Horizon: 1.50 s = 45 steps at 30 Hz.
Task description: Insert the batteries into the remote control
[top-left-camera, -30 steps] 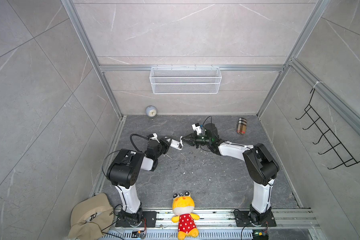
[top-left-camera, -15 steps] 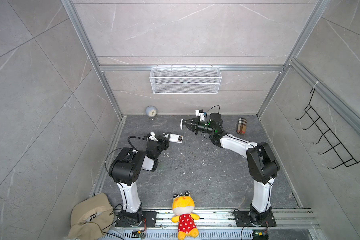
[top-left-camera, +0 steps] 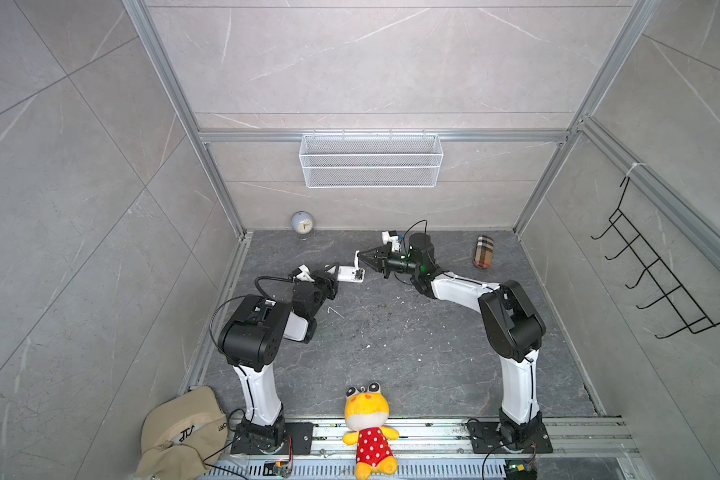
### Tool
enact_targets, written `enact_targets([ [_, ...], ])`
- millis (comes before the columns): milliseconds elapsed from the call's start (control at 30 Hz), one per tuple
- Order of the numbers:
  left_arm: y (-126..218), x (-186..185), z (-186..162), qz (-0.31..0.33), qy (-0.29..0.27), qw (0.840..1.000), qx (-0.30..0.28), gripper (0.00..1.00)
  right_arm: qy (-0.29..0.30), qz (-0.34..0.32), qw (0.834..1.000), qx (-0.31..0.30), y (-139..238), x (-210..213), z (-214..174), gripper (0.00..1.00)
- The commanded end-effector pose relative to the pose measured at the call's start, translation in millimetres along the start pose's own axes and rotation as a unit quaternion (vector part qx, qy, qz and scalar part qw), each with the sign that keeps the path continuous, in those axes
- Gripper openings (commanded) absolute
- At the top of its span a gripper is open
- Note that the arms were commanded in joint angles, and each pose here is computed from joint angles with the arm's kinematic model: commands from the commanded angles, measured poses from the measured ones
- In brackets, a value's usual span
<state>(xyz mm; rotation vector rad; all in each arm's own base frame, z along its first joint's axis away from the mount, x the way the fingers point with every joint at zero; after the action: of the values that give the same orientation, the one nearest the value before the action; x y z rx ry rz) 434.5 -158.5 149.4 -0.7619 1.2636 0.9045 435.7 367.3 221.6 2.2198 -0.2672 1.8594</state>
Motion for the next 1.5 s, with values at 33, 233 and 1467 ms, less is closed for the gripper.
enact_targets([
  [33, -2, -44, 9, -0.071, -0.003, 0.997, -0.016, 0.1, 0.006, 0.02, 1.0, 0.02, -8, 2, -5, 0.02],
  [233, 0, -47, 9, -0.072, -0.002, 0.997, -0.018, 0.1, 0.0, 0.017, 1.0, 0.022, -11, -7, -4, 0.02],
  [1467, 0, -57, 11, -0.083, -0.007, 0.996, -0.02, 0.1, -0.016, 0.009, 0.999, 0.033, -10, -34, -11, 0.02],
])
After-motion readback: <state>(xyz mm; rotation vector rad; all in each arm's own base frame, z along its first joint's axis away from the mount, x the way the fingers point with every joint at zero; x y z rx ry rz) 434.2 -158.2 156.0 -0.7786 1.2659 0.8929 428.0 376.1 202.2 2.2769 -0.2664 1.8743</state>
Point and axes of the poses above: each gripper's point midway between its finger pads, its own y axis back along the fingers, its own x axis along the line the jaws close on, z = x × y, the point moved 2 cm from there along y, back along the fingers, and after that the axes turned 12 degrees about -y, right-handed, at the moved point
